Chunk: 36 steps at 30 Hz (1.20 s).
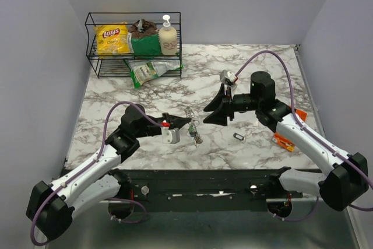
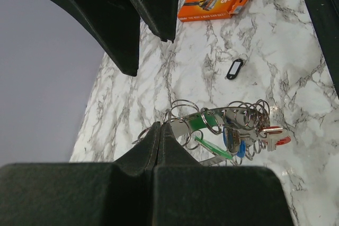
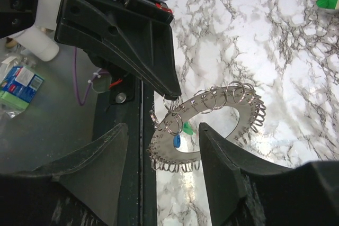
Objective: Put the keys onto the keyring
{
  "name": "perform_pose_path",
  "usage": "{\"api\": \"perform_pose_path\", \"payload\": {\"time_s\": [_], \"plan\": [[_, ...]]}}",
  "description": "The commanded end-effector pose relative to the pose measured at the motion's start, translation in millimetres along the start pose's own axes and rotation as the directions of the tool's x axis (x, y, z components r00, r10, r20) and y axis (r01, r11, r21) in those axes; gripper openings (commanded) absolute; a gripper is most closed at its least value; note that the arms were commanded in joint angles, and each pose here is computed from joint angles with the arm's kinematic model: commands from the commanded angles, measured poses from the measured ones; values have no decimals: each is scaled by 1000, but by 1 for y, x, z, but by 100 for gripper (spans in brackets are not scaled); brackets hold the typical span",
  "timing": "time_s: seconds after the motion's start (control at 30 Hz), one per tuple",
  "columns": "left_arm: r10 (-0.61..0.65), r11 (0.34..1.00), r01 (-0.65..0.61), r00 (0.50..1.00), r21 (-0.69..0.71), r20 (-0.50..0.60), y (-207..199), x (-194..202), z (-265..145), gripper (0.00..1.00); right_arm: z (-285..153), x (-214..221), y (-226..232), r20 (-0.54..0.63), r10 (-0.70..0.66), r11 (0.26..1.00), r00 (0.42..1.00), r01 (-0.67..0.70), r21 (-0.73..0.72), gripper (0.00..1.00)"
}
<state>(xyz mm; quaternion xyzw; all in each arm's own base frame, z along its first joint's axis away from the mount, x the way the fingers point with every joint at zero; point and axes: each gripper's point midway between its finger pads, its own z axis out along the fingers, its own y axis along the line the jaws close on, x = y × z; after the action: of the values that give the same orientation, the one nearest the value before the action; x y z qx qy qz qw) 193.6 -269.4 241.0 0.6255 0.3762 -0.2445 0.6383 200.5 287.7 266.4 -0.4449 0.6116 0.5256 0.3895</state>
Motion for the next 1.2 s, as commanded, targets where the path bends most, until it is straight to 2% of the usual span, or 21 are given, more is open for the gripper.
{"api": "perform_pose_path", "payload": {"time_s": [0.0,0.33,0.9,1.17], "plan": [[22,1000,-22,999,1,46,10,-19,3,0,2,7,-10,-21,46,999,999,-45,15,62],[39,999,-39,997,4,64,11,-25,1,0,12,25,-10,-61,112,989,992,-117,-87,51],[42,999,-42,997,8,70,12,-28,2,0,20,37,-9,-91,180,966,980,-193,-174,50],[35,999,-36,997,18,70,11,-27,3,0,24,39,-4,-107,197,954,974,-216,-210,44]]}}
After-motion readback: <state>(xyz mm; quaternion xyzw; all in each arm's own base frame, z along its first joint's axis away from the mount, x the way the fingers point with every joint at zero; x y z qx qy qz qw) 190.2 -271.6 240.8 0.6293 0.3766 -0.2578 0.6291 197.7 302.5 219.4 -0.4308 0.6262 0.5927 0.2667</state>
